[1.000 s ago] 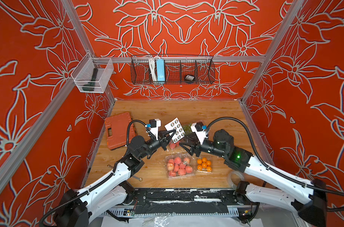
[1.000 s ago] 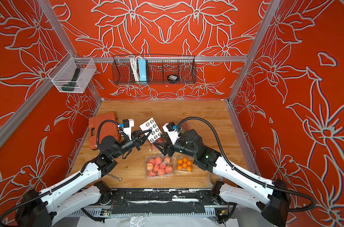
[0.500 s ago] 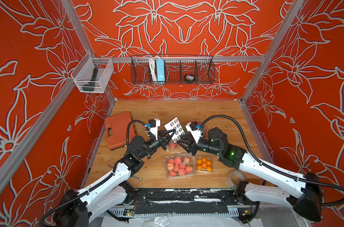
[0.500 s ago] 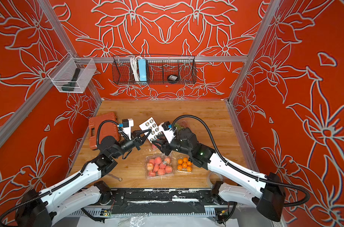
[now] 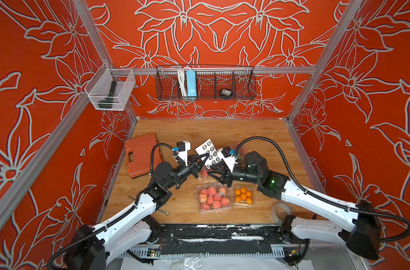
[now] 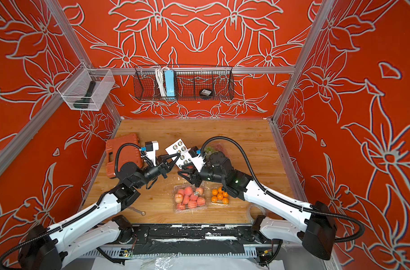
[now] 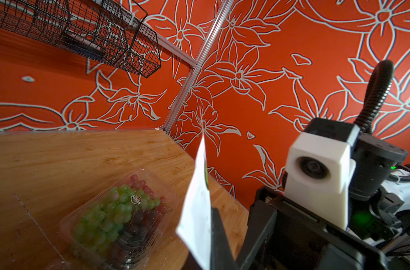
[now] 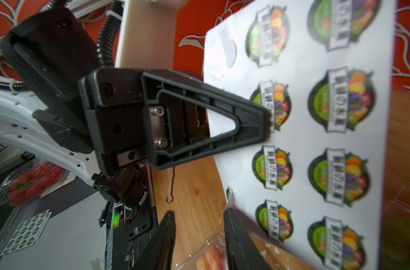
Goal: Label fruit boxes
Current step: Tear off the label from the label sticker.
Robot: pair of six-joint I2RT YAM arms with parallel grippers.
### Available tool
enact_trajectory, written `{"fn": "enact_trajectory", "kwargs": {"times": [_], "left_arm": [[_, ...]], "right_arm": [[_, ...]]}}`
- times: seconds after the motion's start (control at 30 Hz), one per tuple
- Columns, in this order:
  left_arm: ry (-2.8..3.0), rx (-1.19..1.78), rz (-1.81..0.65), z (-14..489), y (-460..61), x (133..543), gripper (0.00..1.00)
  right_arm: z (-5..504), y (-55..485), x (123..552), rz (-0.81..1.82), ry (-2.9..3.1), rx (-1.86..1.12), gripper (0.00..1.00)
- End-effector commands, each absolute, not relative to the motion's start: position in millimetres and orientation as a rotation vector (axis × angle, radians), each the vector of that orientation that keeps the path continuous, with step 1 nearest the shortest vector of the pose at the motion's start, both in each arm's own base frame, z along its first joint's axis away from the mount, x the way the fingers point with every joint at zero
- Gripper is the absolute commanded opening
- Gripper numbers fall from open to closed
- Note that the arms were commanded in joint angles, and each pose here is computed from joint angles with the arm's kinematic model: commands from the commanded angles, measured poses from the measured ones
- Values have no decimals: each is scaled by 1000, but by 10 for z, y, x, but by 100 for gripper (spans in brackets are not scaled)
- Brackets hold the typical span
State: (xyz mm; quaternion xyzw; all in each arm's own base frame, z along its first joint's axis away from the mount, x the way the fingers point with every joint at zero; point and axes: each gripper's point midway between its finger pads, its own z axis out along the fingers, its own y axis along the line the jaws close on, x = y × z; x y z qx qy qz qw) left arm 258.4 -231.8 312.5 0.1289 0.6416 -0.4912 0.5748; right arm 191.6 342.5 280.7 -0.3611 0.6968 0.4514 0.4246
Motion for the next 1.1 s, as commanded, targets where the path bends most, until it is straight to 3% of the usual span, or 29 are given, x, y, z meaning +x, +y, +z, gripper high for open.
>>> {"fn": "enact_trajectory", "kwargs": {"times": [0.0, 0.43, 0.93, 1.07], "left_arm": [[1472, 282, -1148, 3208, -2293, 2617, 0], [1479, 282, -1140, 3209, -2278, 2603, 0], [1569, 174, -970, 3011, -2109, 2913, 0], [1703, 95, -899, 2646, -1915, 3057, 0]], "right_arm": [[3053, 3459, 1785, 1196, 1632, -947, 35], [2996, 3299, 2093, 999, 1697, -806, 32], [2967, 3139, 1882, 1075, 1725, -804, 29], [2905, 3044, 1831, 1218, 1823, -729, 28]]}}
